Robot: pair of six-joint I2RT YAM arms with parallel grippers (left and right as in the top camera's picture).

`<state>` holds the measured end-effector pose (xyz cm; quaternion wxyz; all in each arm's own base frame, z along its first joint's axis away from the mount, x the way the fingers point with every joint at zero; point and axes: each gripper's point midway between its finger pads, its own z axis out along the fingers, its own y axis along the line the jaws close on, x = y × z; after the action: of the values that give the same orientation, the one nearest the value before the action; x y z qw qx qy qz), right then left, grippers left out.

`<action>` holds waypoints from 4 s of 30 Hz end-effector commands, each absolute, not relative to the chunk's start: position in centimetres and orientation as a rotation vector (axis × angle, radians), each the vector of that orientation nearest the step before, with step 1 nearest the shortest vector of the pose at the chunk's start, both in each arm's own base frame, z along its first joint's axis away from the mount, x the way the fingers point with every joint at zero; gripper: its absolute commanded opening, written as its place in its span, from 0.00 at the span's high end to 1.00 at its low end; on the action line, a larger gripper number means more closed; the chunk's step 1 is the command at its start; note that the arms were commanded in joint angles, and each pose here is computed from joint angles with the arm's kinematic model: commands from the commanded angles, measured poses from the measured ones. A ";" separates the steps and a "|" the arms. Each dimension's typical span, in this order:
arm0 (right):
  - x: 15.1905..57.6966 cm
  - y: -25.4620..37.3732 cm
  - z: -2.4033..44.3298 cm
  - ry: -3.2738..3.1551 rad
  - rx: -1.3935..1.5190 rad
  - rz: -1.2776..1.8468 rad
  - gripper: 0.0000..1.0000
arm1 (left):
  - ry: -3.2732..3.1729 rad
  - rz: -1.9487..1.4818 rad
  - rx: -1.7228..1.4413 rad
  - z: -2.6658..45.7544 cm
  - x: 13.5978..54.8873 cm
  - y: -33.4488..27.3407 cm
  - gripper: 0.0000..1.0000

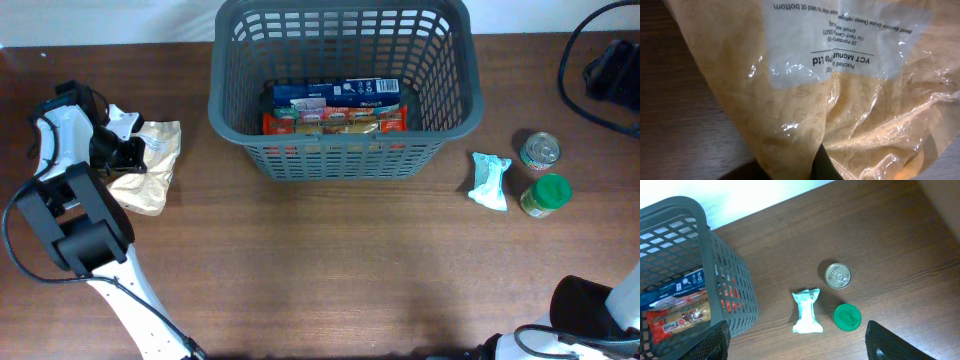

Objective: Pack container
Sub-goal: 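Lift the flour bag into the basket and release it, then withdraw the left gripper and grasp the green-lidded jar with the right gripper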

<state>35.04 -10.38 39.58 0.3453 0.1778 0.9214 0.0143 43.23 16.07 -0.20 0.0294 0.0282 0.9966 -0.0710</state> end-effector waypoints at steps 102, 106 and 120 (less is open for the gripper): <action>29.1 -19.0 28.8 2.595 0.985 0.011 0.18 | 2.577 0.070 -0.317 27.3 39.6 14.8 0.01; 30.0 -19.7 23.6 2.679 1.029 0.048 0.19 | 2.682 0.033 -0.337 23.4 38.4 14.3 0.01; 32.5 -18.1 13.2 2.760 0.950 0.077 0.10 | 2.773 -0.001 -0.355 20.3 37.0 13.7 0.01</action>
<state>32.73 -19.08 14.45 0.1194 0.3266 0.9373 0.0223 37.24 13.88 19.74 0.1648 -0.1185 0.9792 0.0055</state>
